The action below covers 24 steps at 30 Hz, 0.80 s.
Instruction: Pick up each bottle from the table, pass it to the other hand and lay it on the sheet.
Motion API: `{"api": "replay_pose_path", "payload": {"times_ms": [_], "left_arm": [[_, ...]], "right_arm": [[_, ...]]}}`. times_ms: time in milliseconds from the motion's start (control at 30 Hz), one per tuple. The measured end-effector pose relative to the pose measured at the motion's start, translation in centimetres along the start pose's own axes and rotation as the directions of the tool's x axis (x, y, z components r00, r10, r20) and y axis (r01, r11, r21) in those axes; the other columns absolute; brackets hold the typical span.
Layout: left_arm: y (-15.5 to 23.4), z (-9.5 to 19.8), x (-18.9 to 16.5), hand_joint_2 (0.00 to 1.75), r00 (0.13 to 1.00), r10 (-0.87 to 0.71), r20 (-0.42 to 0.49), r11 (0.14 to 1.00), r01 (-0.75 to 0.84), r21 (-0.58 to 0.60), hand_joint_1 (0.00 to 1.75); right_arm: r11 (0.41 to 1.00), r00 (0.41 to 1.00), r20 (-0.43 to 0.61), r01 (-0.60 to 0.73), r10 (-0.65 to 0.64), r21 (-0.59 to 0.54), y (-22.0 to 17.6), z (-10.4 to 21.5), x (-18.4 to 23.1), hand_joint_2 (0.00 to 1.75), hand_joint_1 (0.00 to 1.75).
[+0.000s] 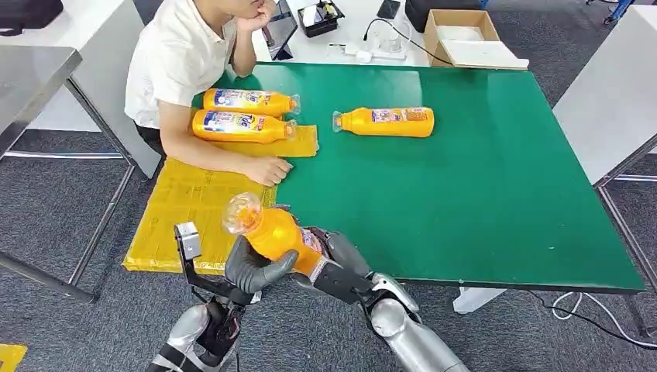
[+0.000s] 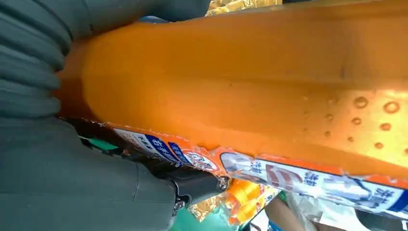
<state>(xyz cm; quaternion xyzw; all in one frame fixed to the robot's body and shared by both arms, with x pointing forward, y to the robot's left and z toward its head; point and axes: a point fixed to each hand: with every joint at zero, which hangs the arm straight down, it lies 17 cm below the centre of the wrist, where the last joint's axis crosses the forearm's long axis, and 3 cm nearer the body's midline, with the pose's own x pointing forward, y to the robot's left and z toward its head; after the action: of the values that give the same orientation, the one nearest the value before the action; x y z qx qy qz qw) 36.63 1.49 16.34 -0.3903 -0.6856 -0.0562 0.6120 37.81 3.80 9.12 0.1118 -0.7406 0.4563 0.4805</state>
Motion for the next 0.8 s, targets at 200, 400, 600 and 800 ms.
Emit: {"api": "replay_pose_path", "payload": {"times_ms": [200, 400, 600, 800], "left_arm": [[0.0, 0.0, 0.1, 1.75, 0.999, 0.034, 0.004, 0.999, -0.034, -0.001, 1.75], [0.1, 0.1, 0.1, 1.75, 0.997, 0.072, 0.005, 0.997, -0.072, -0.002, 1.75], [8.5, 1.5, 1.4, 1.75, 0.992, -0.125, 0.022, 0.937, 0.111, 0.331, 1.75], [14.8, 2.4, 5.2, 1.75, 0.944, -0.329, 0.019, 0.814, 0.273, 0.513, 1.75]], "right_arm": [[1.0, 1.0, 0.005, 0.014, -0.014, 0.006, 0.1, -0.1, 0.2, 1.75, 0.0], [1.0, 0.999, 0.026, 0.023, -0.023, 0.01, 0.3, -0.2, 0.7, 1.75, 0.0], [0.993, 0.961, 0.258, -0.079, 0.098, -0.084, 1.8, 0.5, 9.7, 1.75, 0.0], [0.985, 0.921, 0.351, -0.147, 0.169, -0.089, 2.1, 0.9, 14.0, 1.75, 0.0]]}}
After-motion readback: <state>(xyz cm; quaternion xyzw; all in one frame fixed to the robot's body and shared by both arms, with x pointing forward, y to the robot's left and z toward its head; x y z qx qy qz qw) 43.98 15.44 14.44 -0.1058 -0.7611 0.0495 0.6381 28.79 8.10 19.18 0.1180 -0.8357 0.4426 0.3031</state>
